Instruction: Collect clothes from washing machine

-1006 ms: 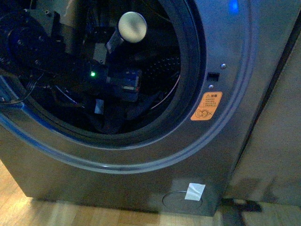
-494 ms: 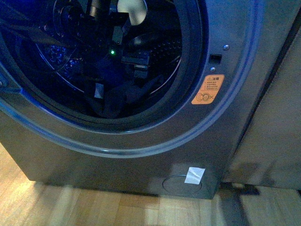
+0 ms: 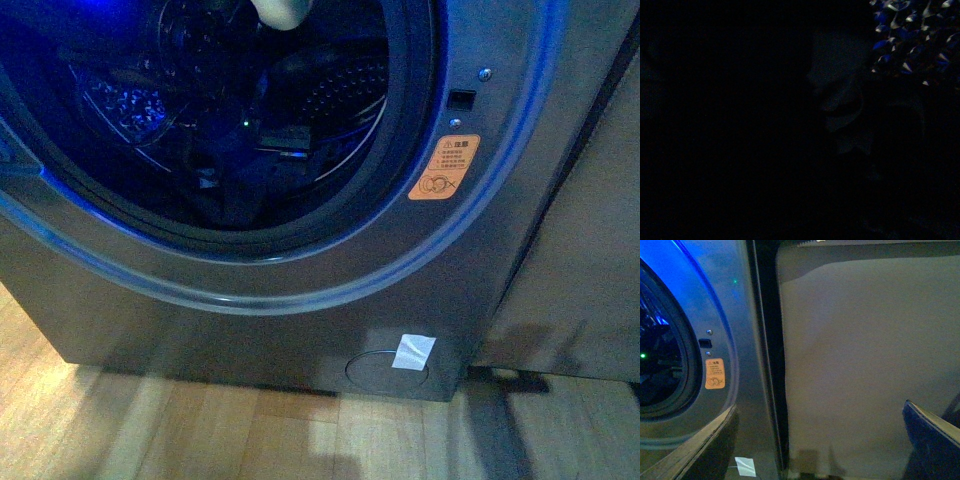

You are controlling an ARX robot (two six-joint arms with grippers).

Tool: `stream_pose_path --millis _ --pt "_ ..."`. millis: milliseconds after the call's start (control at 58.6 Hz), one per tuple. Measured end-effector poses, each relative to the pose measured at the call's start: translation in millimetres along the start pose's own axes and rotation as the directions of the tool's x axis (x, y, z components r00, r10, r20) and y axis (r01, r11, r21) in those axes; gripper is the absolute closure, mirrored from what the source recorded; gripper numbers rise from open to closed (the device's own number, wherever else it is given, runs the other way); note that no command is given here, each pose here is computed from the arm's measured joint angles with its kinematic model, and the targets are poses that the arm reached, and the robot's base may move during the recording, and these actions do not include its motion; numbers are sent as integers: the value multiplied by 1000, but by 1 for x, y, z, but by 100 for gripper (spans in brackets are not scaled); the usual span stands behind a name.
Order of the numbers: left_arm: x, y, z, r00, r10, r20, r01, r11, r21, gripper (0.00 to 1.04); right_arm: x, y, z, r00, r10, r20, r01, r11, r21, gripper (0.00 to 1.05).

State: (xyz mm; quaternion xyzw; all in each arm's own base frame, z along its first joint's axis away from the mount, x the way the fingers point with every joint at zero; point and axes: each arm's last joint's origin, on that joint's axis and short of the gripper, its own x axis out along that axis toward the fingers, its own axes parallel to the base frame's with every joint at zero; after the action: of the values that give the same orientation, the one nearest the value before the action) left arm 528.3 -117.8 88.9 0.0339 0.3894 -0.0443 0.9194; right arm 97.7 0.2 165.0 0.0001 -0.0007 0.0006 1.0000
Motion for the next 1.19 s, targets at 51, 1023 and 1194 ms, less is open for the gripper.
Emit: stream_pose_path --millis 51,1023,1194 --pt "1 0 0 1000 12 -16 -12 1000 -6 7 0 0 0 1000 0 0 0 1000 0 7" --pt "-35 16 -16 998 -36 43 35 999 25 91 0 0 0 1000 0 0 0 1000 0 7" --pt "-70 23 -27 991 -112 78 108 993 46 92 0 0 0 1000 0 0 0 1000 0 7"
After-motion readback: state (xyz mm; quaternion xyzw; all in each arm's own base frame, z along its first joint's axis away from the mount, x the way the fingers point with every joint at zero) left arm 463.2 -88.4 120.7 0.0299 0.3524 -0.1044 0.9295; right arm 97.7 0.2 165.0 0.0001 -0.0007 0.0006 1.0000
